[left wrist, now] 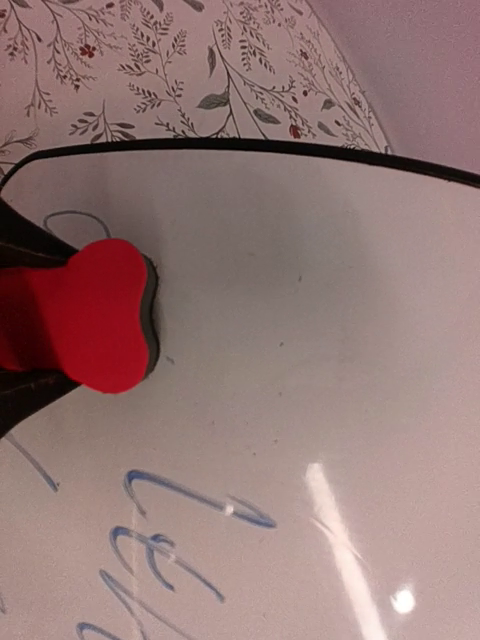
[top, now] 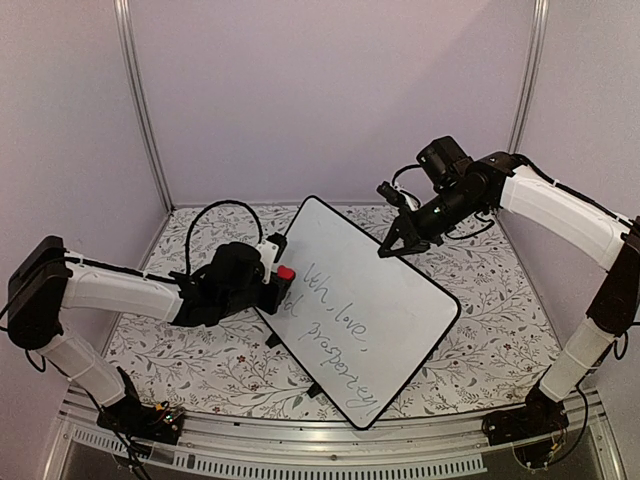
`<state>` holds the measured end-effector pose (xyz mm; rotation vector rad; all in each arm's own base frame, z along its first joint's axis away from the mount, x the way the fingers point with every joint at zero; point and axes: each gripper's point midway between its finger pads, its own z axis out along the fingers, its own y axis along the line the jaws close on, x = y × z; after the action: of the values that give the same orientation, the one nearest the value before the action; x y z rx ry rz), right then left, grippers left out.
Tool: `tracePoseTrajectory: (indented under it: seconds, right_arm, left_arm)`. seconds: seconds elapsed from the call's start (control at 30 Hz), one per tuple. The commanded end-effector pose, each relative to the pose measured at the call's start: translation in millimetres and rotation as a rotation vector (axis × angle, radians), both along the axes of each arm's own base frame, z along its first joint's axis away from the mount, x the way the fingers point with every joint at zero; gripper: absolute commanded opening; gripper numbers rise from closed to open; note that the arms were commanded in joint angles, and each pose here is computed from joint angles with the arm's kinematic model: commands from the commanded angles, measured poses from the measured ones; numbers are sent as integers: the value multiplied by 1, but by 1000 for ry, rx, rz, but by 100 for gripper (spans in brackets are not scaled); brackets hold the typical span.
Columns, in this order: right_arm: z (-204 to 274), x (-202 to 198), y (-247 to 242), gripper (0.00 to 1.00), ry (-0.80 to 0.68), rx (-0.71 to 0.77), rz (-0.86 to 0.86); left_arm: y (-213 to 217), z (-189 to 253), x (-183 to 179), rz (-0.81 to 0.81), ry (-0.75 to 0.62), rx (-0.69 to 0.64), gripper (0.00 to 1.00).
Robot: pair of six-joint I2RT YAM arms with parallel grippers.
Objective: Erase the whiteboard
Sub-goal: Erase the center of the whiteboard.
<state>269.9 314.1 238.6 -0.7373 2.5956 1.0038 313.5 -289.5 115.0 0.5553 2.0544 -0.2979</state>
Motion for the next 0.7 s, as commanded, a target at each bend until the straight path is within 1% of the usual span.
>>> tracePoseTrajectory:
  seconds: [0.0, 0.1, 0.23, 0.37, 0.5, 0.67]
  right_arm:
    - [13, -5, 15, 0, -55, 52, 83]
    - [12, -5, 16, 0, -51, 51, 84]
    - [12, -5, 16, 0, -53, 52, 85]
    - [12, -6, 15, 0, -52, 50, 84]
    - [11, -5, 15, 0, -53, 50, 83]
    - [12, -4, 17, 0, -52, 49, 85]
  left_arm:
    - [-2, -9, -4, -36, 34, 29, 0]
    - [-8, 3, 3, -29, 11, 21, 0]
    - [-8, 9, 18, 27, -7, 56, 0]
    - [-9, 13, 24, 43, -18, 50, 0]
    - [-8, 10, 18, 27, -11, 29, 0]
    - [7, -8, 5, 45, 20, 39, 0]
